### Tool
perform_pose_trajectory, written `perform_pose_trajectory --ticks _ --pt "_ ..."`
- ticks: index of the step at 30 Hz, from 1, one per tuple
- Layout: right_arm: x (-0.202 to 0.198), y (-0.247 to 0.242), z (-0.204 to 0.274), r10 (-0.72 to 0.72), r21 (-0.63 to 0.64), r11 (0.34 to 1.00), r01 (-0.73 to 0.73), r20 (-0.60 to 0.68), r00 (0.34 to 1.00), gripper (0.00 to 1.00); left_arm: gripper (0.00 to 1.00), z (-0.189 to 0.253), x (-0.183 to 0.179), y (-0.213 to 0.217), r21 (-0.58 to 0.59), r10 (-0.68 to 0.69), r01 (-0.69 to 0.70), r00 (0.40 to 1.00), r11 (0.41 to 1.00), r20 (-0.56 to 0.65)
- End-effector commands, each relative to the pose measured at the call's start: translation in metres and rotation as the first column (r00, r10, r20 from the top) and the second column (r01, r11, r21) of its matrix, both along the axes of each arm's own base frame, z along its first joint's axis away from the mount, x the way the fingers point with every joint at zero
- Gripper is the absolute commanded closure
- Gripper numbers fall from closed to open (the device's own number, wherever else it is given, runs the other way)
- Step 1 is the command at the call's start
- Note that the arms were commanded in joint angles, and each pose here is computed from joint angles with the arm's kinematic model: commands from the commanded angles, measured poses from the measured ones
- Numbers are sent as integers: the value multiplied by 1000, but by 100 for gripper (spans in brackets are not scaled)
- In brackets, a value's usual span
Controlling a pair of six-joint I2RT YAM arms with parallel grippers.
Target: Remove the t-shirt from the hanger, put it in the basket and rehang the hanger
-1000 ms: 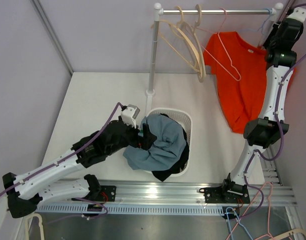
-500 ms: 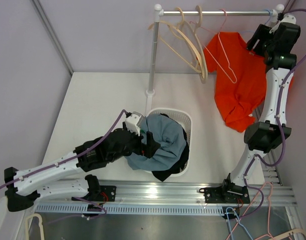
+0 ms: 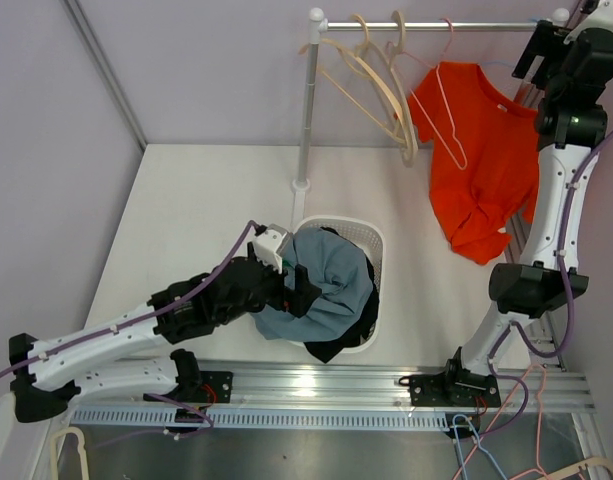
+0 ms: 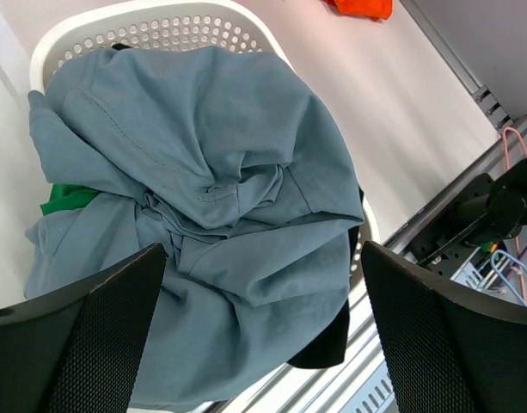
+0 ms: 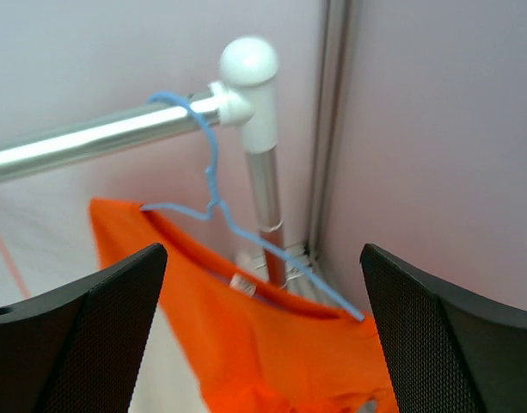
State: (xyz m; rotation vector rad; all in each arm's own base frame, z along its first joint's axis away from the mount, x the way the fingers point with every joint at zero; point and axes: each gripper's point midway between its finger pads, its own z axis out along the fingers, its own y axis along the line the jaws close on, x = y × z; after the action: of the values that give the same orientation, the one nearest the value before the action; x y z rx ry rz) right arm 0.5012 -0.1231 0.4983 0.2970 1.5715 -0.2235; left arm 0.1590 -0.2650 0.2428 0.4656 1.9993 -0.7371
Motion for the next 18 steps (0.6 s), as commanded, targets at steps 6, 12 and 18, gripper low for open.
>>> perform_pose_trajectory --ticks 6,12,18 --pt "44 -46 -55 -46 -86 996 36 -123 991 1 0 11 12 -19 -32 -39 41 999 999 34" --pt "63 -31 -88 146 -22 988 -153 -199 969 5 1 -3 25 -31 4 -54 54 998 999 15" --pt "55 12 -90 348 89 937 -337 -176 921 32 1 -7 27 -35 11 -70 70 997 998 13"
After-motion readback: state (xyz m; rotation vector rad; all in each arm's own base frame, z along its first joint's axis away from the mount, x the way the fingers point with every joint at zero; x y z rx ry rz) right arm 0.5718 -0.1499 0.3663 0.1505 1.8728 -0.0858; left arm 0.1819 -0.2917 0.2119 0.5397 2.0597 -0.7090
